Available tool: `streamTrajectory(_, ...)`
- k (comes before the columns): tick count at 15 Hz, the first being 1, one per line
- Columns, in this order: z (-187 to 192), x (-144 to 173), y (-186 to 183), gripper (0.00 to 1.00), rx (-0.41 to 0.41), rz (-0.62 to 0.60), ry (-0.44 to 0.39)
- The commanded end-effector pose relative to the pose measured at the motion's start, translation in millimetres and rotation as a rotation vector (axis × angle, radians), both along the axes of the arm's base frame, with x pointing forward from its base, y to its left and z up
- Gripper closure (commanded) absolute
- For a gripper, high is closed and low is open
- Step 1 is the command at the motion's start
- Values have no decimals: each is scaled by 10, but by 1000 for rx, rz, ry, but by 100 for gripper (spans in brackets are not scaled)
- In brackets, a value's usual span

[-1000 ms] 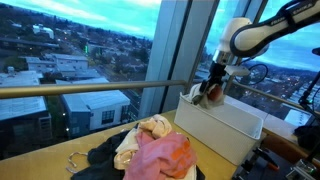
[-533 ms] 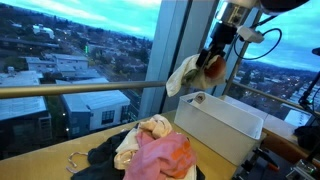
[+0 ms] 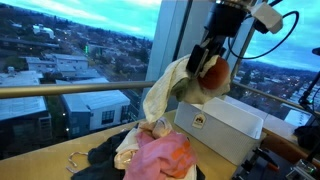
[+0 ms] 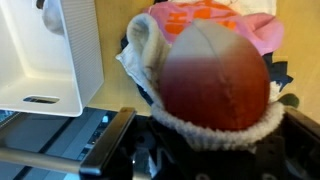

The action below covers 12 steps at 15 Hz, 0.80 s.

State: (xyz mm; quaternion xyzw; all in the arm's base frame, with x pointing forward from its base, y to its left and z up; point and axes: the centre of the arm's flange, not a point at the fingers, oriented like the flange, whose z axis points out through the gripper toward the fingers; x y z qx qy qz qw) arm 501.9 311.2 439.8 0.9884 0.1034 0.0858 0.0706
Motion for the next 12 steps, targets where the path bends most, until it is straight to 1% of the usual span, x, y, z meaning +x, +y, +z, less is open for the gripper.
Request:
streamTrajectory(1,8,23,-61,52,-20,-12,2)
streamTrajectory(4,40,108,-350,31,-15,-46,0)
streamTrajectory(7,12,247,-830,8,-14,-108,7)
streamTrajectory(8,-8,295,-966,2,-13,-128,9)
streamTrajectory(9,-2,324,-1124,0,-11,-146,12)
streamTrajectory(12,-26,410,-1622,0,-25,-202,12)
